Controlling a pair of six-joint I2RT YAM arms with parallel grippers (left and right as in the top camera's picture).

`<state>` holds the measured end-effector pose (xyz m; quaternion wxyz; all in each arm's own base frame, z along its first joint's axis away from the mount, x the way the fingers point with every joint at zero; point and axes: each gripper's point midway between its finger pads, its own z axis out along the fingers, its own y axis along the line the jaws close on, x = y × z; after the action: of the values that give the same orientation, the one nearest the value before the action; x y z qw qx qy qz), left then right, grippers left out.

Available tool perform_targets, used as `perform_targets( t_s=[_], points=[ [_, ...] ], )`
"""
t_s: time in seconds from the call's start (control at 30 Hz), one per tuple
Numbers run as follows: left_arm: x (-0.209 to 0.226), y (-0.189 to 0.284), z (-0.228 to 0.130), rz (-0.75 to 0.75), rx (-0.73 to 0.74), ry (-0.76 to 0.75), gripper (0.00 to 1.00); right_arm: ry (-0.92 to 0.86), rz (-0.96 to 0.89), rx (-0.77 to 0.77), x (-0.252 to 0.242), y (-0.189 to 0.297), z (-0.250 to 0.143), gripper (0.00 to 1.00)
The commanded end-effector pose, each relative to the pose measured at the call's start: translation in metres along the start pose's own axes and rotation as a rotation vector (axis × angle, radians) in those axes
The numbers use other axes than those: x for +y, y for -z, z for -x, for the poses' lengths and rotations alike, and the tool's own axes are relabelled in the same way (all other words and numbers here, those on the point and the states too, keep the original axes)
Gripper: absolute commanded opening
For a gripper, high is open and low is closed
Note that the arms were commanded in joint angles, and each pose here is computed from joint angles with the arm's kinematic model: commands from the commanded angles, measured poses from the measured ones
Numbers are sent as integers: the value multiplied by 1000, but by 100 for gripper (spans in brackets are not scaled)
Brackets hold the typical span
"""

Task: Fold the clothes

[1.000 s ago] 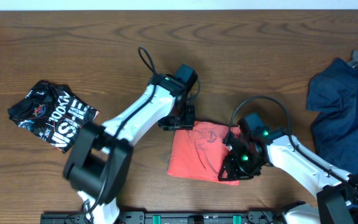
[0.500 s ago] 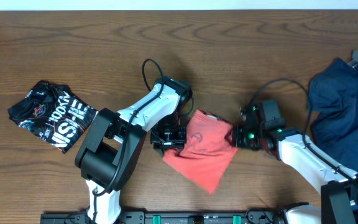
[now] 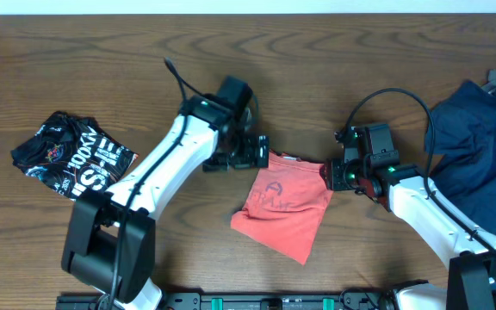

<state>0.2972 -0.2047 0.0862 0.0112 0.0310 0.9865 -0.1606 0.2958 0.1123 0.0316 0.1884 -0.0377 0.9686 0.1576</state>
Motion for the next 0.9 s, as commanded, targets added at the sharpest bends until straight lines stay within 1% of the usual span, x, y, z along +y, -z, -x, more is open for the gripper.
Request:
perform_targets(
  t_s=[0.0,0.17,0.33,0.5,0.63,0.67,0.73,0.77,0.8,0.87],
  points=[
    [4,-6,12,-13,-20,-124,98,17,-25,3,-6,3,2,48],
    [-17,-31,3,-187,79,-250,98,14,-27,15,-6,3,-1,49],
    [-19,-63,-4,-251,166,-243,98,11,-29,27,-7,3,-4,49],
    [-47,-81,-18,-465,252,-270,98,8,-32,39,-8,3,-7,50],
    [-62,-92,-36,-514,320,-289,98,8,-33,40,-8,3,-7,50],
    [-64,-93,-39,-513,325,-302,95,8,-32,40,-8,3,-7,50],
    [-71,-96,-47,-513,338,-338,80,8,-32,40,-8,3,-7,50],
    [-74,-96,-49,-514,340,-349,68,8,-32,40,-8,3,-7,50],
    [-77,-97,-51,-515,340,-359,51,8,-32,40,-8,3,-7,50],
    [-78,-98,-49,-517,332,-365,23,8,-33,40,-8,3,-7,50]
  ],
)
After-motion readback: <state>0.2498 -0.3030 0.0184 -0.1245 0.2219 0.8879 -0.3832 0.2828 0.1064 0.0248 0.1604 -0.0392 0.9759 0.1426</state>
